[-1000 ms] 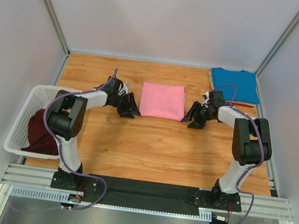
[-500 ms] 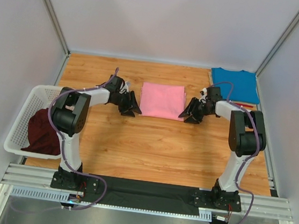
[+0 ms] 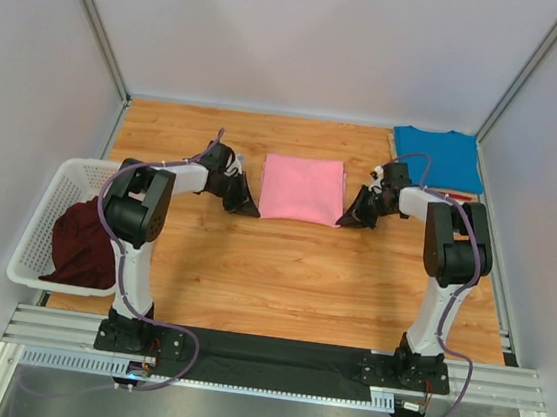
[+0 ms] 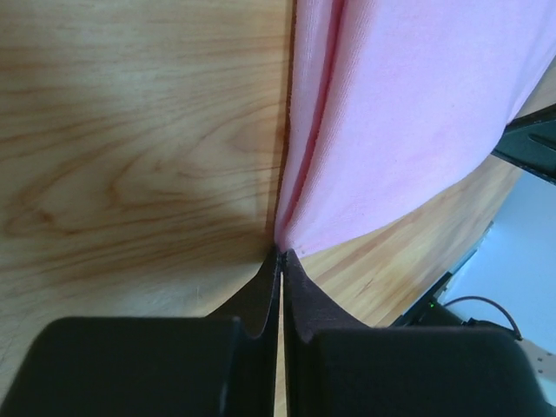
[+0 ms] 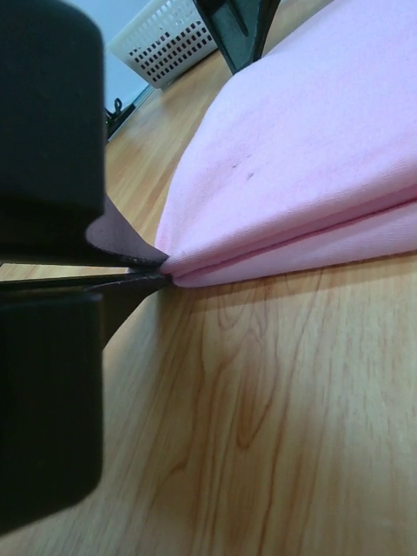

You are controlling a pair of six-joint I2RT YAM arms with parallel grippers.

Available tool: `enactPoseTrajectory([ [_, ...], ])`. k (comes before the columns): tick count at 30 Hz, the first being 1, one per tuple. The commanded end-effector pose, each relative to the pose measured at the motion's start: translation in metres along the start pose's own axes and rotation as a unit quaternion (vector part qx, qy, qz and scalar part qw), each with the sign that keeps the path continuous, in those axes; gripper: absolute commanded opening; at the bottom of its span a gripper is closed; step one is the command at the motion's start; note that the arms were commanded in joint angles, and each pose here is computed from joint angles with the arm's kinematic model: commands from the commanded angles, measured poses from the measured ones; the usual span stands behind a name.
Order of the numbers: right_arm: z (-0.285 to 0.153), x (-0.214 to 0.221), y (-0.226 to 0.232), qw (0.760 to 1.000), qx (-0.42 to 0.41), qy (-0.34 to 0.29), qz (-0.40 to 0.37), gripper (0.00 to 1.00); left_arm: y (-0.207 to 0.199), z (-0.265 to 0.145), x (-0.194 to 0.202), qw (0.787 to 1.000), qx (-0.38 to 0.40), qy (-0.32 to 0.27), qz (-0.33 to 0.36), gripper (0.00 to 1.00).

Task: Fold and stack the t-shirts
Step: Neatly place the folded tshirt to the corner

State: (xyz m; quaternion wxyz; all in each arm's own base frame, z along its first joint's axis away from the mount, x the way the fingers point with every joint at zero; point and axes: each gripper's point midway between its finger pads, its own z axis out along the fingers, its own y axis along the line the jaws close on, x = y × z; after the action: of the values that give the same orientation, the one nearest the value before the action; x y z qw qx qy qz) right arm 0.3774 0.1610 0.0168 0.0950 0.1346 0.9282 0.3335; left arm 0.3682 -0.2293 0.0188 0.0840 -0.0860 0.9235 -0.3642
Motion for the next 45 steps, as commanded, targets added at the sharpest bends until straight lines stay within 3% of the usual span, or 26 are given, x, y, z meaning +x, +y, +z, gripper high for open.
enactPoseTrajectory([
  [1,-0.003,0.010,-0.009,0.999,0.030,0.006,-0.007,0.00,0.000,-0.010,0.009,1.000,-0.014,0.010,0.010,0.00],
  [8,-0.020,0.068,-0.012,0.997,0.073,0.028,-0.012,0.02,0.001,-0.030,0.045,0.999,-0.020,0.040,-0.001,0.00],
  [11,-0.023,0.090,-0.014,0.996,0.081,0.038,-0.013,0.11,0.001,-0.037,0.063,0.998,-0.024,0.057,-0.002,0.05],
  [12,-0.026,0.093,-0.009,0.996,0.078,0.034,-0.013,0.19,0.005,-0.039,0.072,0.997,-0.032,0.070,-0.005,0.07],
  [16,-0.037,0.103,-0.009,0.996,0.088,0.027,-0.010,0.42,0.015,-0.049,0.089,0.993,-0.071,0.091,-0.001,0.37],
  [17,-0.040,0.103,-0.009,0.995,0.092,0.021,-0.012,0.44,0.015,-0.053,0.091,0.993,-0.075,0.090,0.002,0.39],
  [21,-0.055,0.082,0.007,0.996,0.077,-0.024,-0.045,0.54,0.017,-0.065,0.094,0.991,-0.097,0.088,0.010,0.45],
  [25,-0.054,0.034,0.014,0.990,0.099,-0.057,-0.083,0.55,0.015,-0.081,0.098,0.991,-0.106,0.074,0.025,0.45],
  [31,-0.058,-0.044,0.043,0.985,0.056,-0.114,-0.118,0.56,0.014,-0.100,0.115,0.991,-0.105,0.072,0.042,0.46],
  [41,-0.021,-0.077,0.038,0.984,0.031,-0.065,-0.162,0.58,0.009,-0.126,0.130,0.991,-0.109,0.052,0.050,0.46],
  [45,-0.018,-0.077,0.018,0.989,0.011,-0.048,-0.136,0.58,0.014,-0.130,0.136,0.990,-0.117,0.054,0.049,0.45],
])
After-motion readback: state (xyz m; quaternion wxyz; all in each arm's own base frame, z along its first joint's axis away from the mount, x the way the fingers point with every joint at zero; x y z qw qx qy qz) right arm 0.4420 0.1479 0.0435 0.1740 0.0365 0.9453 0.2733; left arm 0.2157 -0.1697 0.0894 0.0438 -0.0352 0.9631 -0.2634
